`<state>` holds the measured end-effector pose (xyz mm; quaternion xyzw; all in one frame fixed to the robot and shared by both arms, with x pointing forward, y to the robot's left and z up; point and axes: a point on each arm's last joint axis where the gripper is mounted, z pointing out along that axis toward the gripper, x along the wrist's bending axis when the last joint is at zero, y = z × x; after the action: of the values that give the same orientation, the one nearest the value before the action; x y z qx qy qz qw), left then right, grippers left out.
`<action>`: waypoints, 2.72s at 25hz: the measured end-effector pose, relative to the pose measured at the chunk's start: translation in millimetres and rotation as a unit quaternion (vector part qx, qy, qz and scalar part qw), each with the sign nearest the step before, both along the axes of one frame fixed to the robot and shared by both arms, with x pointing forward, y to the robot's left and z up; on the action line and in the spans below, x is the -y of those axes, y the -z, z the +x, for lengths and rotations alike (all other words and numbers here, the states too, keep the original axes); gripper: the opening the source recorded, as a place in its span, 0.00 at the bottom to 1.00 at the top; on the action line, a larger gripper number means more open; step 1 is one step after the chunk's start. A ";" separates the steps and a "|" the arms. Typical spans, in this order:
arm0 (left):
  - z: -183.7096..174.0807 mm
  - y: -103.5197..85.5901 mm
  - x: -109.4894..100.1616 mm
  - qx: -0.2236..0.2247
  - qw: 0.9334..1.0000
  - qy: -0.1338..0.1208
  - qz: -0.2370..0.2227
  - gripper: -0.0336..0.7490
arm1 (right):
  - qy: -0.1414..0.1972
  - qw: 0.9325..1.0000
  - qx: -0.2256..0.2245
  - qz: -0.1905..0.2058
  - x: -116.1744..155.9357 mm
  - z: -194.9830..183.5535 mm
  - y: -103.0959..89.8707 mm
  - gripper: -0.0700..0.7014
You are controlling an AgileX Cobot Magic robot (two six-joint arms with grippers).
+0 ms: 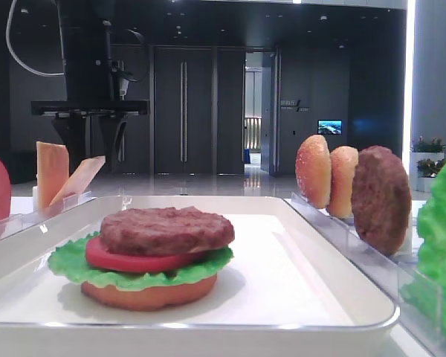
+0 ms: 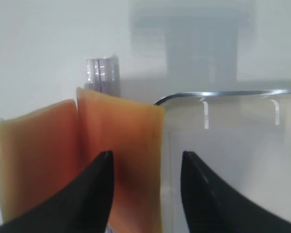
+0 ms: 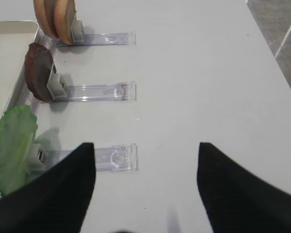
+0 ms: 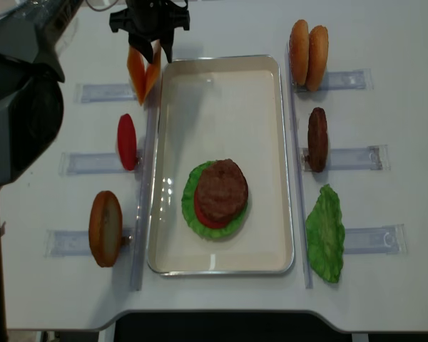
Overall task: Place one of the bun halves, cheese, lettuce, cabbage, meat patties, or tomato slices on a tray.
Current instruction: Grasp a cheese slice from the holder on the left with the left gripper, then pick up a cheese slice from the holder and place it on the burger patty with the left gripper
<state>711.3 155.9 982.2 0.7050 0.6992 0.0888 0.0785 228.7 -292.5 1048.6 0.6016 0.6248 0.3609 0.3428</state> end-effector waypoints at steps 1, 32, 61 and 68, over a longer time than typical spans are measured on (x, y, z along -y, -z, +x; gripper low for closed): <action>0.0 0.0 0.0 0.000 1.000 0.000 0.000 0.48 | 0.000 1.000 0.000 0.000 0.0 0.0 0.0 0.65; 0.5 2.1 1.1 -0.003 1.000 0.004 -0.004 0.08 | 0.000 1.000 0.000 0.000 0.0 0.0 0.0 0.65; -34.6 -92.6 -4.1 0.066 0.995 0.009 -0.068 0.08 | 0.000 1.000 0.000 0.000 -0.1 0.0 0.0 0.65; -62.2 -128.2 -9.5 0.085 0.992 0.005 -0.094 0.08 | 0.000 1.000 0.000 0.000 -0.1 0.0 0.0 0.65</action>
<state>649.1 165.4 1110.4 0.6875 0.6920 0.0819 0.2043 228.7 -292.4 1048.6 0.6016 0.6248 0.3612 0.3425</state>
